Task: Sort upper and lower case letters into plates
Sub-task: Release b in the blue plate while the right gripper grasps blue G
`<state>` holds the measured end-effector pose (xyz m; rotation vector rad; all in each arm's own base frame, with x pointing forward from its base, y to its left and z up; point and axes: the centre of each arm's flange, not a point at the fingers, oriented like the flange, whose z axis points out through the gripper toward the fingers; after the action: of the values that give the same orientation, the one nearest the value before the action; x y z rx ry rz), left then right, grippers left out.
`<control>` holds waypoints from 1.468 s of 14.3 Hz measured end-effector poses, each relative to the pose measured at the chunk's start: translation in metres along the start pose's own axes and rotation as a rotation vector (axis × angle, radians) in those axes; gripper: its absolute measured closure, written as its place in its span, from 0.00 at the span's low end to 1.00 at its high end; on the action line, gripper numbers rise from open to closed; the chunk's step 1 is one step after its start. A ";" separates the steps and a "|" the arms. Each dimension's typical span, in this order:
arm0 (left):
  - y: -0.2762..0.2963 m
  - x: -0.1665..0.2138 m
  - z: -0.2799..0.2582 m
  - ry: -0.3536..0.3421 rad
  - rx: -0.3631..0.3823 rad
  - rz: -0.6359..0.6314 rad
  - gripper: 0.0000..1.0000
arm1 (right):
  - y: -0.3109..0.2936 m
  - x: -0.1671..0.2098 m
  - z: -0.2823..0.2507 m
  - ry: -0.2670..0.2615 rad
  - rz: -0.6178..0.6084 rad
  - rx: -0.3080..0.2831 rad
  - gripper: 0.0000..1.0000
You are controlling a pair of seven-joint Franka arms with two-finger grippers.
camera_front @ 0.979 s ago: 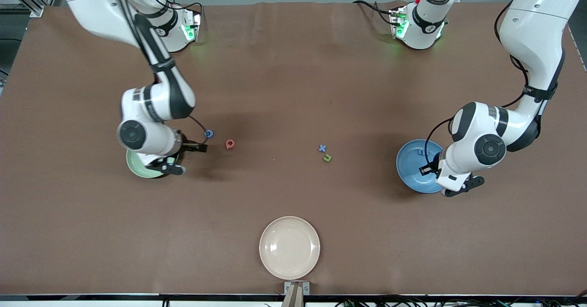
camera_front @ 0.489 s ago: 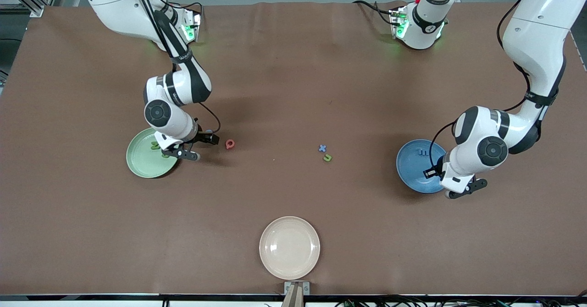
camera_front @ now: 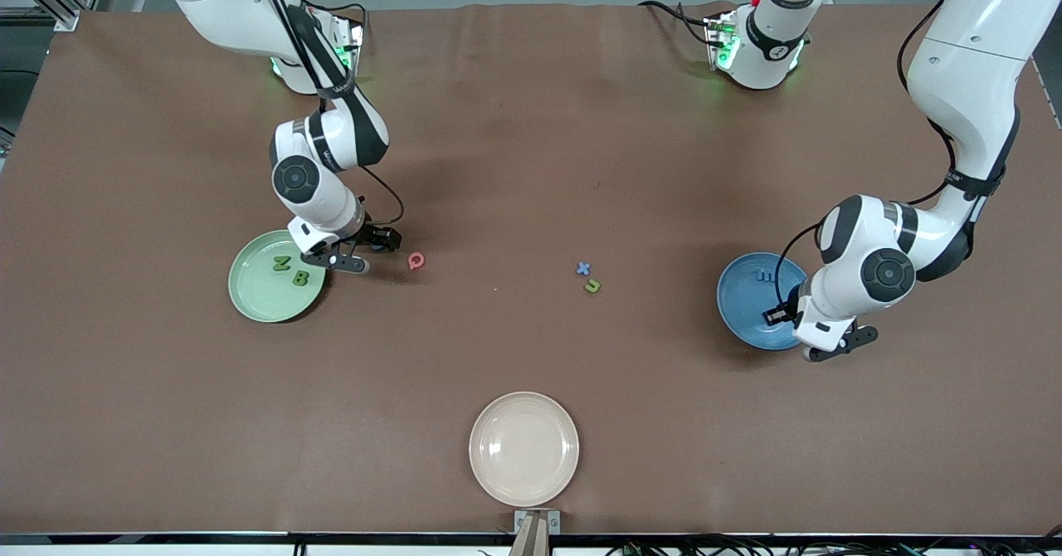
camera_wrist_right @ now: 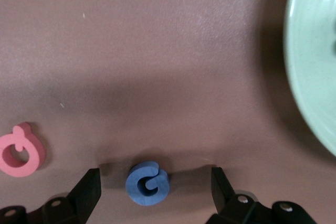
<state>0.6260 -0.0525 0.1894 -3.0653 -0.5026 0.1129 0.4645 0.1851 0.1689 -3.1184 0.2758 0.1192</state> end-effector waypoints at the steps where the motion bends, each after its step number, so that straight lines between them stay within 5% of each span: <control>1: 0.001 0.000 -0.002 0.003 -0.001 0.014 0.31 | 0.000 -0.003 0.002 0.004 -0.003 0.000 0.12; 4: 0.019 -0.009 -0.022 -0.023 0.015 0.044 0.02 | -0.002 -0.005 -0.001 0.014 -0.009 0.006 0.25; 5: 0.031 -0.015 -0.034 -0.026 0.015 0.046 0.00 | -0.002 -0.006 -0.001 0.014 -0.011 0.005 0.25; 12: 0.156 -0.091 -0.075 -0.012 -0.037 -0.127 0.00 | -0.012 -0.015 -0.005 0.019 -0.007 0.007 0.54; 21: 0.287 -0.172 -0.049 -0.025 -0.047 -0.344 0.00 | -0.011 -0.014 -0.005 0.027 -0.003 0.010 0.52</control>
<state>0.5583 -0.3805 0.2370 -2.9682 -1.0359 0.1305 0.4528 0.1979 0.1748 -3.1122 0.2710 0.0750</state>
